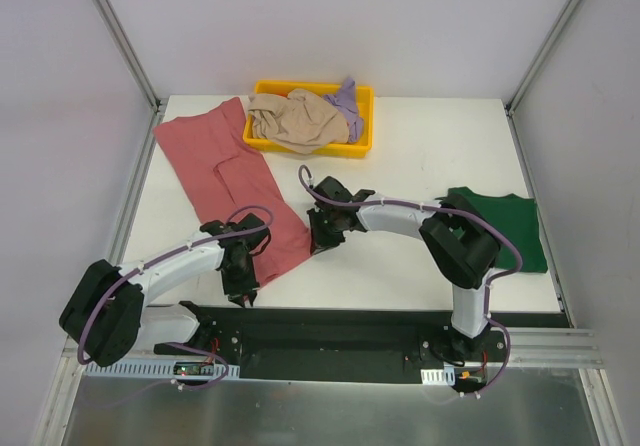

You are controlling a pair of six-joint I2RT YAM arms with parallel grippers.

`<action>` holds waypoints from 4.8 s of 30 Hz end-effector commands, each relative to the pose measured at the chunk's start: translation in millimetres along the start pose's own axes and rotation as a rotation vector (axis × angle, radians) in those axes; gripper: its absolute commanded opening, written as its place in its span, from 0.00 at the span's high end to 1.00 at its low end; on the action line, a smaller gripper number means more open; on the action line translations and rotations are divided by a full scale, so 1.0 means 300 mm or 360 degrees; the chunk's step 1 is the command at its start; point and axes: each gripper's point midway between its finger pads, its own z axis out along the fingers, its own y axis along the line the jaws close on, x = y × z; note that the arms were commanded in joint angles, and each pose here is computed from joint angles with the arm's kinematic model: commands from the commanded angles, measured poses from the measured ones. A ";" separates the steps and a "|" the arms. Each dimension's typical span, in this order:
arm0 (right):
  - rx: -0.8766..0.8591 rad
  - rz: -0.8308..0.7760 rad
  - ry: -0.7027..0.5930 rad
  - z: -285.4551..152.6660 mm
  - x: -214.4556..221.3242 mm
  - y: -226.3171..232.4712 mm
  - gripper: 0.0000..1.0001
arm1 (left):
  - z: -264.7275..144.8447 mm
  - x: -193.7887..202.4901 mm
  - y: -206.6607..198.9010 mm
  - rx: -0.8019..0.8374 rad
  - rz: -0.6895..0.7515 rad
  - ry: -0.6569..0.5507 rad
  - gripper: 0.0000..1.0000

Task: Fold and stack the t-shirts
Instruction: Grab the bottom of the folded rectangular tshirt with both arms, then fold the folded rectangular tshirt in 1/3 of the way

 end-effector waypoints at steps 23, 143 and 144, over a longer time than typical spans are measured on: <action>0.0053 0.0039 -0.0034 -0.105 0.046 -0.115 0.89 | -0.061 -0.061 -0.089 0.0262 0.0021 -0.0270 0.37; -0.0579 -0.0701 -0.0385 0.145 -0.528 0.269 0.04 | -0.290 -1.274 -0.283 0.1183 -0.0506 -0.0696 0.01; -0.0569 -0.0698 -0.0373 0.146 -0.520 0.259 0.04 | -0.262 -1.295 -0.262 0.1104 -0.0534 -0.0711 0.01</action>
